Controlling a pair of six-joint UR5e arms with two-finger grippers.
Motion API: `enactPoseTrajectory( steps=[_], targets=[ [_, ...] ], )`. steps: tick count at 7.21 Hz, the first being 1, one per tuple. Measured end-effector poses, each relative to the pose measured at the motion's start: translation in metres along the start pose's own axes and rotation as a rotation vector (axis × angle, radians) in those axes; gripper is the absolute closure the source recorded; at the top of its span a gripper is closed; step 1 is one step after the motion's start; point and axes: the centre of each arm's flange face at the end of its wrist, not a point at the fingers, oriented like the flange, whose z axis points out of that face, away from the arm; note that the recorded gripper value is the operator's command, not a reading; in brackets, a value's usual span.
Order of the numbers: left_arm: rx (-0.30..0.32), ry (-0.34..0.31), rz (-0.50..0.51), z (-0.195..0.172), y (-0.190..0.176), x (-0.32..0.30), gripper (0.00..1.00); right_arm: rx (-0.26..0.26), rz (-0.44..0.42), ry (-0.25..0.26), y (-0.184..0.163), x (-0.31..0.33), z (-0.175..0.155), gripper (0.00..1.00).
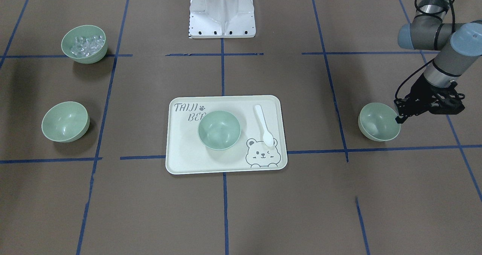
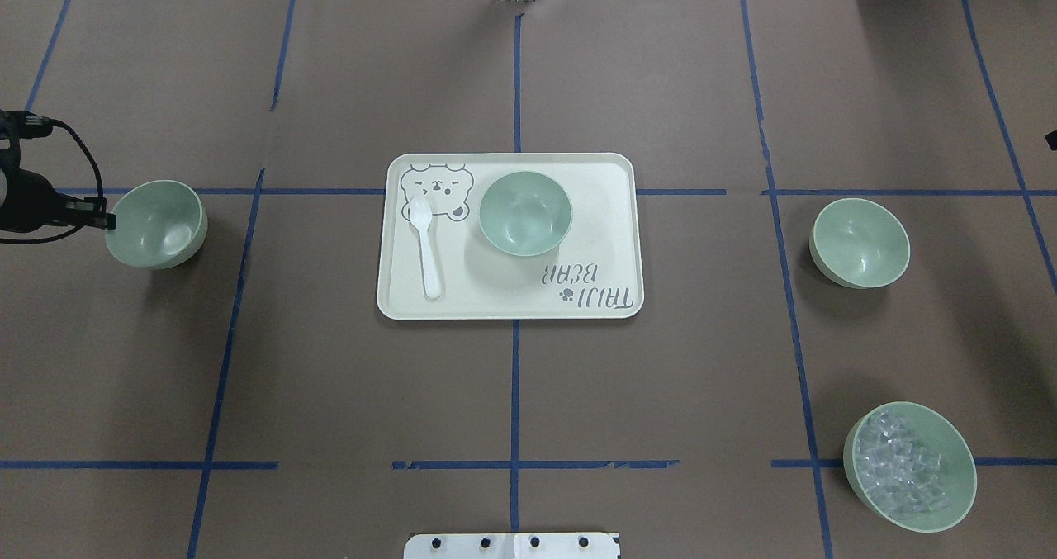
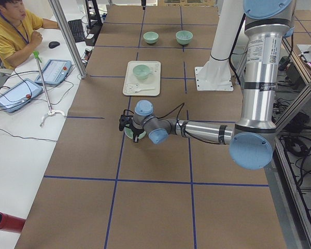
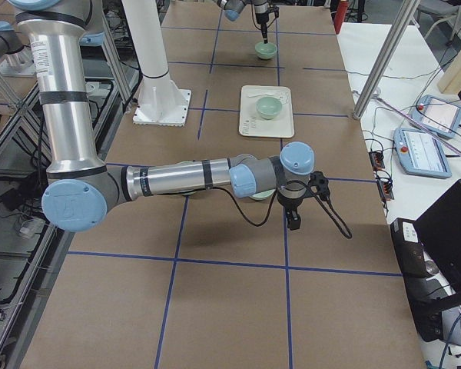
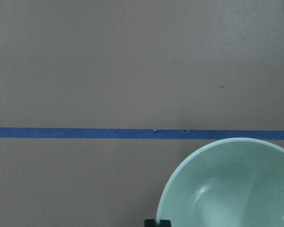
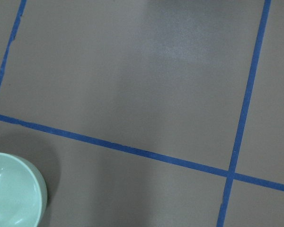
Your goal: Stack green bowls together
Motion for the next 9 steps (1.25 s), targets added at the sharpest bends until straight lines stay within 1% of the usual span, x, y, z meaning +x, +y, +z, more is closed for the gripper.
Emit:
enactPoseTrajectory(
  steps=[1, 3, 4, 5, 6, 7, 9],
  targets=[
    [0.006, 0.010, 0.005, -0.004, -0.002, 0.007, 1.00, 0.000, 0.000, 0.000, 0.000, 0.000, 0.000, 0.00],
    [0.025, 0.049, 0.011, -0.027, -0.010, 0.039, 1.00, 0.002, -0.001, 0.000, 0.000, -0.001, -0.001, 0.00],
    [0.035, 0.066, -0.033, -0.042, -0.026, 0.073, 1.00, 0.004, -0.003, 0.000, 0.000, -0.002, -0.002, 0.00],
    [0.041, 0.076, -0.109, -0.061, -0.055, 0.128, 1.00, 0.005, -0.004, 0.000, -0.001, -0.003, -0.002, 0.00],
    [0.039, 0.073, -0.192, -0.080, -0.086, 0.200, 1.00, 0.006, -0.003, -0.001, -0.001, -0.003, -0.003, 0.00],
    [0.034, 0.066, -0.252, -0.089, -0.099, 0.274, 1.00, 0.008, 0.000, -0.002, -0.001, -0.004, -0.003, 0.00],
    [0.035, 0.073, -0.323, -0.077, -0.089, 0.393, 1.00, 0.009, 0.005, -0.002, -0.001, -0.004, -0.004, 0.00]
  ],
)
